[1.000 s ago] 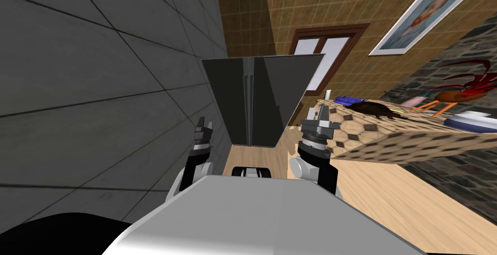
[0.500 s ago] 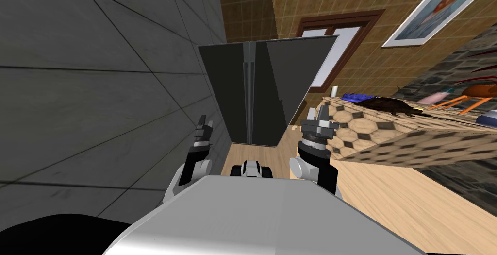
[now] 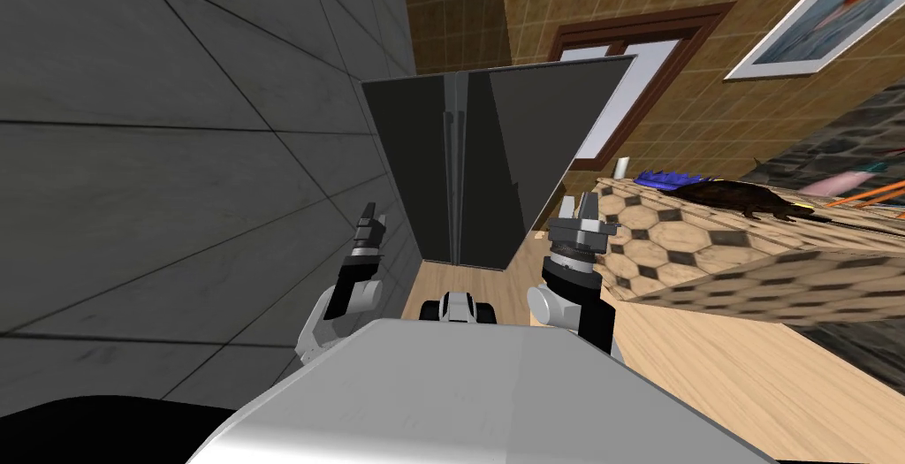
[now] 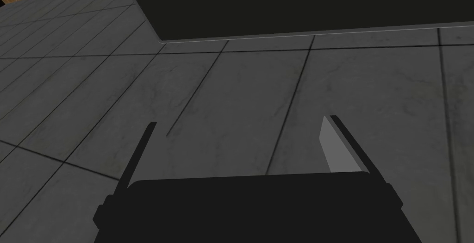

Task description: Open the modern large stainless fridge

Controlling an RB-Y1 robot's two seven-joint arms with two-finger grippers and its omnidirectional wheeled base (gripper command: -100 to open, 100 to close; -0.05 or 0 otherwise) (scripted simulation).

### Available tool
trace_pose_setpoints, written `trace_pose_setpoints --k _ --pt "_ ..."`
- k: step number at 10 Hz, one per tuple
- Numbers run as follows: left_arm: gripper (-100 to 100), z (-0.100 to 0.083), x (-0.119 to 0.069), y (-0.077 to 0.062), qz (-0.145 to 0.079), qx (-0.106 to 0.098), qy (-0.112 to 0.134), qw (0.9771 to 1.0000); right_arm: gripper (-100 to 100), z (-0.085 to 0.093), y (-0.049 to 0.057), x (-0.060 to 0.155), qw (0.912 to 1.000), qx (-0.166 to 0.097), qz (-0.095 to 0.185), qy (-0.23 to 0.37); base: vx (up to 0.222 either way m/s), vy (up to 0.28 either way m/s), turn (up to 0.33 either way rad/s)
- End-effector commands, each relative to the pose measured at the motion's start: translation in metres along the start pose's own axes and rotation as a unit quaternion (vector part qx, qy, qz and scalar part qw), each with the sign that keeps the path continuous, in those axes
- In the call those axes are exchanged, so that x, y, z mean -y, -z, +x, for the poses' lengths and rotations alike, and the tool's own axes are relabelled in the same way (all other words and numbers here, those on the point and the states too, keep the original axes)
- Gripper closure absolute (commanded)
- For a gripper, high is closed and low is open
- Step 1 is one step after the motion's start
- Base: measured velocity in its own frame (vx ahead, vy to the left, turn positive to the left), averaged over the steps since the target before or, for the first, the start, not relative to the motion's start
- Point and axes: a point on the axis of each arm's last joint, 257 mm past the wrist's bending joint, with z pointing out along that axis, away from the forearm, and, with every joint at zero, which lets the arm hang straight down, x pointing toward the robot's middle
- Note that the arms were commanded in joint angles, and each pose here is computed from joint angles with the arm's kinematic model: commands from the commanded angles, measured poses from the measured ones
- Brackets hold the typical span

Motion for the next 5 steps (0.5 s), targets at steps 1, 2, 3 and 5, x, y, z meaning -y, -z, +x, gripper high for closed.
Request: trace_pose_setpoints --k 1,2,3,5 --pt "-100 -0.008 -0.003 -0.017 -0.008 0.004 -0.011 0.9999 0 0.000 0.000 0.000 1.0000 0.000 0.000 0.000 0.043 -0.046 0.121" --pt "-100 -0.008 -0.008 -0.017 -0.019 0.004 -0.011 0.9998 0 0.000 0.000 0.000 1.0000 0.000 0.000 0.000 0.036 -0.043 0.051" --pt "-100 -0.016 -0.004 -0.028 -0.017 0.009 -0.019 0.9996 0 0.000 0.000 0.000 1.0000 0.000 0.000 0.000 0.048 -0.055 0.103" --pt "-100 -0.016 -0.010 -0.030 -0.029 0.010 -0.017 0.9994 0 0.000 0.000 0.000 1.0000 0.000 0.000 0.000 0.028 -0.031 0.028"
